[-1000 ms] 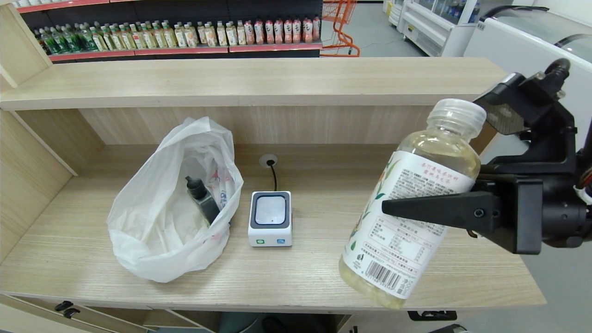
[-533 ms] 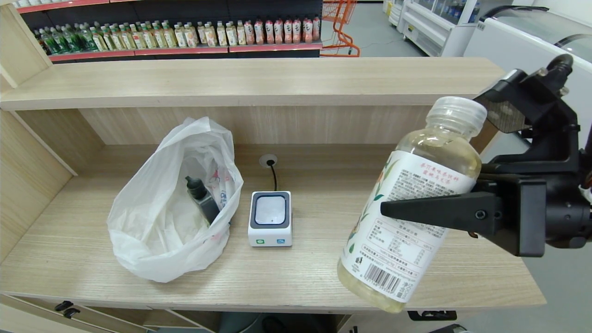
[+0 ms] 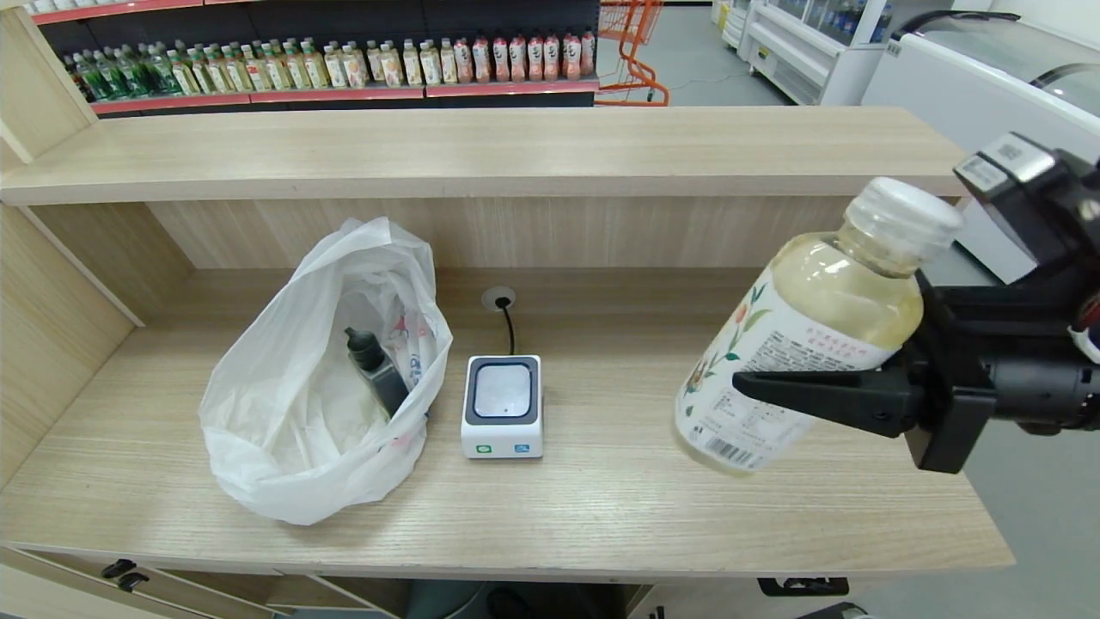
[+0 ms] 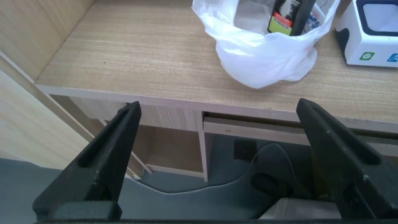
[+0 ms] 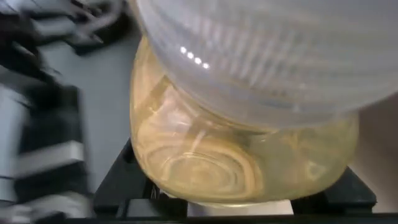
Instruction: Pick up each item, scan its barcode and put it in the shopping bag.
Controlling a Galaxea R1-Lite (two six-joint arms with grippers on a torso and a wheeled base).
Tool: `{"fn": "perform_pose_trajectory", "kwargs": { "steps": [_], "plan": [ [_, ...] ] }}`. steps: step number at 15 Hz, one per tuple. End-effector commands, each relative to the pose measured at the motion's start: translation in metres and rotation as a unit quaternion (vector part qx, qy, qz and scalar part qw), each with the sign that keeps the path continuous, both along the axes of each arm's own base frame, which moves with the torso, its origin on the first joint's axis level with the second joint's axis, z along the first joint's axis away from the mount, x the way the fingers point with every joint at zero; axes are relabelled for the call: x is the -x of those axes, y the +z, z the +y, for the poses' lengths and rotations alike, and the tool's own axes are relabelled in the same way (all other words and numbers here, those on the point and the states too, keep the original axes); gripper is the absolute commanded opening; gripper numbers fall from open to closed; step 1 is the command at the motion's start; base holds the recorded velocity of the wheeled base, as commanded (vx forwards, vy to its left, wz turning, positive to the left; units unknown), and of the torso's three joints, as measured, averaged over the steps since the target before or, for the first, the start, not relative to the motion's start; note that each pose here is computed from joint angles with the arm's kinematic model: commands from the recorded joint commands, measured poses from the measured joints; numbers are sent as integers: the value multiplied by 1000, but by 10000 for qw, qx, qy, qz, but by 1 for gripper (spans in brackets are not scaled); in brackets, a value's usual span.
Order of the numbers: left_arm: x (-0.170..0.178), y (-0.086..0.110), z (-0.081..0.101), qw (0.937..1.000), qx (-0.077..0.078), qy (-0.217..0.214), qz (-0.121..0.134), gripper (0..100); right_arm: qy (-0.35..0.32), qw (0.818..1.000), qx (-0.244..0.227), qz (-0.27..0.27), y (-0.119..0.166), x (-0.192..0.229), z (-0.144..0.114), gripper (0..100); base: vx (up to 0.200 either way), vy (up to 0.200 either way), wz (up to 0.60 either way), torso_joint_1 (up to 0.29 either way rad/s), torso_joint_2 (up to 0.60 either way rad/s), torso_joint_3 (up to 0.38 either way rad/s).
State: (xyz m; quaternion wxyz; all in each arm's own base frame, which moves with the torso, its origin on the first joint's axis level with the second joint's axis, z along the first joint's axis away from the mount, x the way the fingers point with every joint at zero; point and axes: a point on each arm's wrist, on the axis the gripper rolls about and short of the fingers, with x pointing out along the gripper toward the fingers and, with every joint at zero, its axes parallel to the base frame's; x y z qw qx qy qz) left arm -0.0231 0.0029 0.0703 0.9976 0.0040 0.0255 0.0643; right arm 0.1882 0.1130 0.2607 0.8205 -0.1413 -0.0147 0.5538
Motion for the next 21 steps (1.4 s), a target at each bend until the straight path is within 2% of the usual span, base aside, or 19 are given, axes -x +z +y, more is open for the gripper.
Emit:
{"fn": "perform_pose_trajectory", "kwargs": {
  "steps": [1, 2, 4, 6, 9, 11, 15, 21],
  "plan": [
    [0, 0, 0, 10000, 0, 7, -1, 100, -1007, 9723, 1123, -1786, -4, -18, -46, 0, 0, 0, 0, 0, 0, 0],
    [0, 0, 0, 10000, 0, 0, -1, 100, -1277, 9539, 1510, -2259, -4, -17, -55, 0, 0, 0, 0, 0, 0, 0],
    [0, 0, 0, 10000, 0, 0, -1, 100, -1409, 9342, 1883, -2684, -6, -15, -59, 0, 0, 0, 0, 0, 0, 0],
    [0, 0, 0, 10000, 0, 0, -1, 100, -1507, 9142, 2006, -3181, -3, -17, -59, 0, 0, 0, 0, 0, 0, 0],
    [0, 0, 0, 10000, 0, 0, -1, 100, -1548, 8943, 2132, -3617, 0, -18, -61, 0, 0, 0, 0, 0, 0, 0],
    [0, 0, 0, 10000, 0, 7, -1, 100, -1511, 8916, 2170, -3676, -1, -17, -61, 0, 0, 0, 0, 0, 0, 0],
    [0, 0, 0, 10000, -15, -1, 1, 100, -1358, 8975, 2148, -3605, -8, -16, -60, 0, 0, 0, 0, 0, 0, 0],
    [0, 0, 0, 10000, -7, -1, 0, 100, -809, 9172, 1827, -3447, -14, -16, -54, 0, 0, 200, 0, 2, 3, 2]
  ]
}}
